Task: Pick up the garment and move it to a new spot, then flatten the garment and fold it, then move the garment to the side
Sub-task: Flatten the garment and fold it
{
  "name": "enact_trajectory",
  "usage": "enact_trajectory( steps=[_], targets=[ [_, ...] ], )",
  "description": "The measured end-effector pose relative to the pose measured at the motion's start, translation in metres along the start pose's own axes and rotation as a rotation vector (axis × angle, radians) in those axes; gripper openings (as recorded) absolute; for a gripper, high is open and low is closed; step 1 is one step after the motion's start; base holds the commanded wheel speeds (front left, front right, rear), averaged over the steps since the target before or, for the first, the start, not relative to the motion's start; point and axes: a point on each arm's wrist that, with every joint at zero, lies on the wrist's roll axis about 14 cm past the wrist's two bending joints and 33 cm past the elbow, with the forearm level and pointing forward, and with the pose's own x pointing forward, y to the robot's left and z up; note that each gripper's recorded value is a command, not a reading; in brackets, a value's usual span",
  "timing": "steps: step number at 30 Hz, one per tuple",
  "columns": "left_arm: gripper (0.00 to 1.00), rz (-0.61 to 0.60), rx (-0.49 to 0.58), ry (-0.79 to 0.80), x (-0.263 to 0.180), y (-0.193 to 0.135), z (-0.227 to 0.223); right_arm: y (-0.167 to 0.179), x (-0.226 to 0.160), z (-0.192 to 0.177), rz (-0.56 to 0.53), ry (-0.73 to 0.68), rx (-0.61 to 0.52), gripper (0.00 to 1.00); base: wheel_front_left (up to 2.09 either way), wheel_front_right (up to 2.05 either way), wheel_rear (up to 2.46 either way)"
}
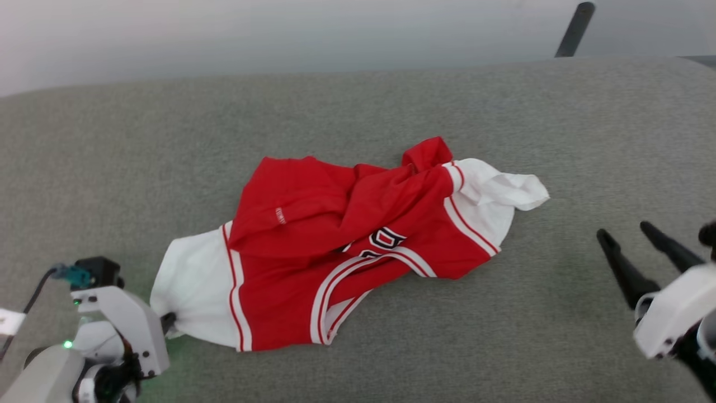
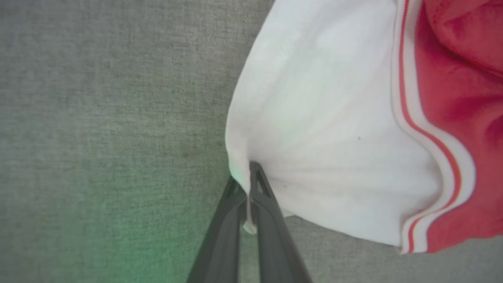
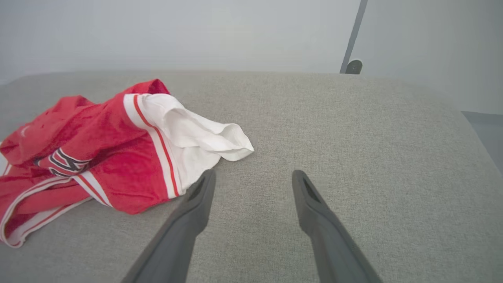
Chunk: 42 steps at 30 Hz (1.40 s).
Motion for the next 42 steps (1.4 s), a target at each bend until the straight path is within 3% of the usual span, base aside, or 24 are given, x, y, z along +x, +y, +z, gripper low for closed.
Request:
enact_trajectory(
  steps=[16, 32, 34, 42],
  targets=[
    [0.00, -0.051, 0.005, -0.045, 0.014, -0.017, 0.014, 0.011, 0.078, -0.047, 0.145, 0.414, -0.025, 1.00, 0.00, 0.00, 0.00],
    [0.00, -0.061, -0.021, -0.057, 0.025, -0.012, 0.016, 0.028, 0.136, -0.078, 0.201, 0.538, -0.074, 0.99, 0.00, 0.00, 0.00],
    [0.00, -0.061, -0.023, -0.059, 0.025, -0.012, 0.016, 0.029, 0.139, -0.078, 0.207, 0.541, -0.073, 0.00, 0.00, 0.00, 0.00],
    [0.00, -0.063, -0.027, -0.059, 0.023, -0.012, 0.017, 0.034, 0.137, -0.079, 0.233, 0.574, -0.055, 0.00, 0.00, 0.00, 0.00]
  ],
)
